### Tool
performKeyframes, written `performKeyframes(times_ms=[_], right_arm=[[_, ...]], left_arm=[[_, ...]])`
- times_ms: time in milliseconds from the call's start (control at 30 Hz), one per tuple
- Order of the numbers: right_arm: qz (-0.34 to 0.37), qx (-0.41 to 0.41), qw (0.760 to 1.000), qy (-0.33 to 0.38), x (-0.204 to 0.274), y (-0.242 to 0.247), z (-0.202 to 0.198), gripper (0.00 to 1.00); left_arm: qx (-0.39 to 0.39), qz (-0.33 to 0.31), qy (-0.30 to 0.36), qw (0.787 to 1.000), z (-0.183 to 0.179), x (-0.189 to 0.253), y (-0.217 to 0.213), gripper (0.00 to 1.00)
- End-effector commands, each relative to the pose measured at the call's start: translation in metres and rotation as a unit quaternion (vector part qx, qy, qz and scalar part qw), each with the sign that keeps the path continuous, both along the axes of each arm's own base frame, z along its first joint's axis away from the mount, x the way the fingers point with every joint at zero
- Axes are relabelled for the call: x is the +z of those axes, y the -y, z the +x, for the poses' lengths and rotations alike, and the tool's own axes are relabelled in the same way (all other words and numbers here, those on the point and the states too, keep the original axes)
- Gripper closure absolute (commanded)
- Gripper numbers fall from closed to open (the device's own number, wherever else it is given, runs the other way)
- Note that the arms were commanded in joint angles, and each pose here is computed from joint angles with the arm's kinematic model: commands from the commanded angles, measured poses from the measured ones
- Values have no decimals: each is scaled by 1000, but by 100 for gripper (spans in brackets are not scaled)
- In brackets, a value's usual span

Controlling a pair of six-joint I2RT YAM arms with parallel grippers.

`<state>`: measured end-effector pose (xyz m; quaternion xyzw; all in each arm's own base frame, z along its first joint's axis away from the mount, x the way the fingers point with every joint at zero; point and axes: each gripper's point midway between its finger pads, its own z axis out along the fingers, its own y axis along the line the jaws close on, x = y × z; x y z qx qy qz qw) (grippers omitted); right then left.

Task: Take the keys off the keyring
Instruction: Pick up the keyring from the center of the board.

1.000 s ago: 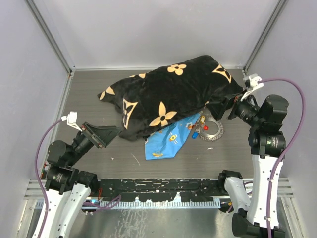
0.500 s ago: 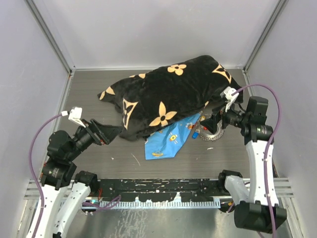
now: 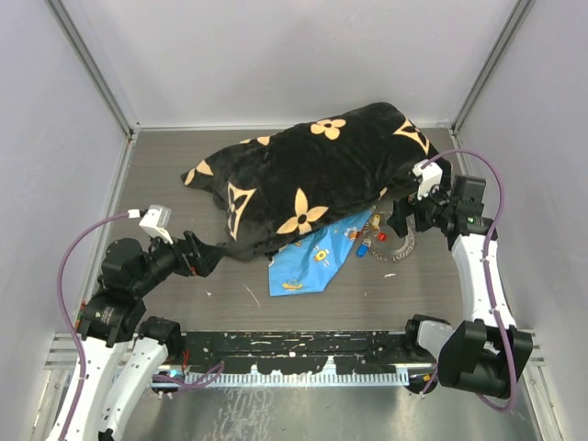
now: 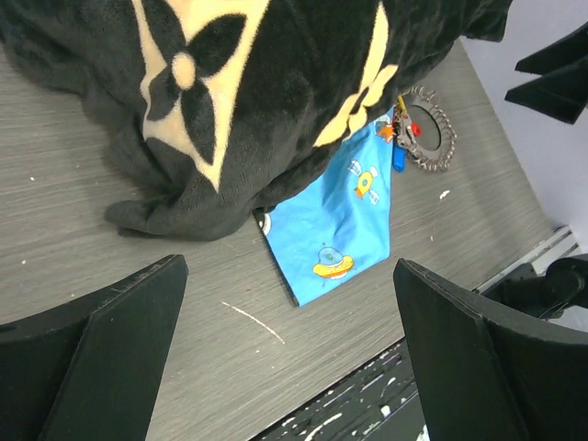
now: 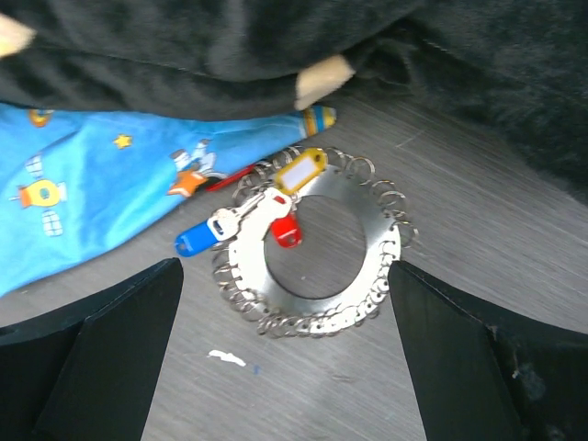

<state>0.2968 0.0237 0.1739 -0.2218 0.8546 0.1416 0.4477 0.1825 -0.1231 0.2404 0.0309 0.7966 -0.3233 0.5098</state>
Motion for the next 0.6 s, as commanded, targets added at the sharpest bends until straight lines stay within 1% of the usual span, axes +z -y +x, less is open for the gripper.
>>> performKeyframes(times_ms=[0,100,200,233,400,500,567], right_arm=[[-42,-34,998,23,-3,23,27,0],[-53,-22,998,10,-16,25,31,0],[-71,-30,997,5,-26,37,41,0],[-69,-34,997,-3,-31,41,44,2],[-34,-48,997,-44,-47,42,54,19],[-33,-52,996,-58,-56,45,53,28],[-5,-45,997,-66,-59,39,51,35]], left_arm=[[-8,12,49,999,3,17,-1,2],[-9,12,45,999,2,14,-2,2],[-5,15,43,999,2,12,-3,2],[-3,15,43,999,2,12,-4,2],[2,14,40,999,3,10,-6,2],[4,15,40,999,3,10,-7,2],[5,15,40,999,4,10,-7,2]])
